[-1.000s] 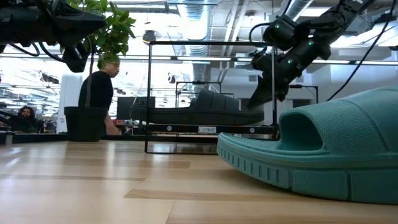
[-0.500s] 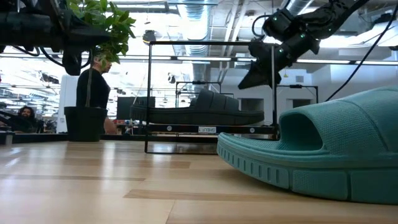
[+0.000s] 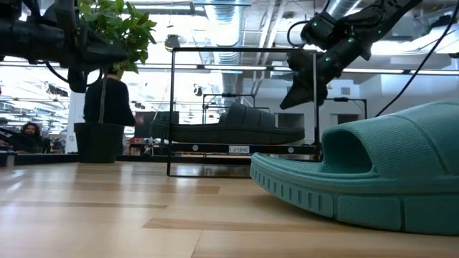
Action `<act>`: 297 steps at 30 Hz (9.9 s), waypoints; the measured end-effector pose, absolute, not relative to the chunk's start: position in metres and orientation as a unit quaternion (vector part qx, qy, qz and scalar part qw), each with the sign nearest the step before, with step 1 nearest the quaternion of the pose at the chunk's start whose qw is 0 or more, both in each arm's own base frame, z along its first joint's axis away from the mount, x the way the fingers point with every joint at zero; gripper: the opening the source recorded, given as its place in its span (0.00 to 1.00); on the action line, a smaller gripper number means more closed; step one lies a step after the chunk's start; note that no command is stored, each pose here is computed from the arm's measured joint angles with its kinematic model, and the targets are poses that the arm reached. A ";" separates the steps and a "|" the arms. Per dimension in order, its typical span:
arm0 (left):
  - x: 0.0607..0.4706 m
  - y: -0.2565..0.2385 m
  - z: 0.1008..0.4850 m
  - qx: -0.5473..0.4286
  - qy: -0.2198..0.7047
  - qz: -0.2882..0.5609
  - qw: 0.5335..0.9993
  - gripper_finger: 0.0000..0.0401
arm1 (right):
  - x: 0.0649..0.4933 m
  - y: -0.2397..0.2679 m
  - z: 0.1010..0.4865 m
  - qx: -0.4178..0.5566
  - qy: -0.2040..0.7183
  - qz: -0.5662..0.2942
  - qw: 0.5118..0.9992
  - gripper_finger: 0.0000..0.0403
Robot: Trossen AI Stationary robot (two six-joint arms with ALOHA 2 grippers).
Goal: Pick and place slides into the shelf
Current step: Put the green slide on the shelf
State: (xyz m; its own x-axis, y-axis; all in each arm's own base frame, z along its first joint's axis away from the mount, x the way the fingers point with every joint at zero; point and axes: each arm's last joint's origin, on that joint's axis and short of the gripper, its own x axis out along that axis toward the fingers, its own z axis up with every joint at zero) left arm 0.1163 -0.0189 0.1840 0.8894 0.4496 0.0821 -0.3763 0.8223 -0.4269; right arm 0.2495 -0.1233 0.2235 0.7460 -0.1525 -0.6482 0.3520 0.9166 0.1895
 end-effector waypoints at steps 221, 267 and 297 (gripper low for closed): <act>0.119 -0.029 0.181 -0.241 -0.048 0.048 0.968 0.00 | 0.213 0.180 0.167 0.608 0.339 -0.080 0.714 0.00; 0.119 -0.029 0.182 -0.255 -0.056 0.046 0.964 0.00 | 0.157 -0.024 0.324 0.507 0.267 -0.079 0.816 0.00; 0.120 -0.029 0.179 -0.249 -0.042 0.049 0.966 0.00 | 0.330 -0.193 0.319 0.398 0.318 0.015 0.860 0.00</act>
State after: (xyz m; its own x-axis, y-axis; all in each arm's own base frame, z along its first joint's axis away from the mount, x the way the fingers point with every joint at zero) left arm 0.1196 -0.0287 0.1794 0.9917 0.1157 0.0559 -0.0743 0.8711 -0.4855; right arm 0.3296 -0.1926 0.3188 0.7970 0.2800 -0.5352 0.2268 0.6825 0.6948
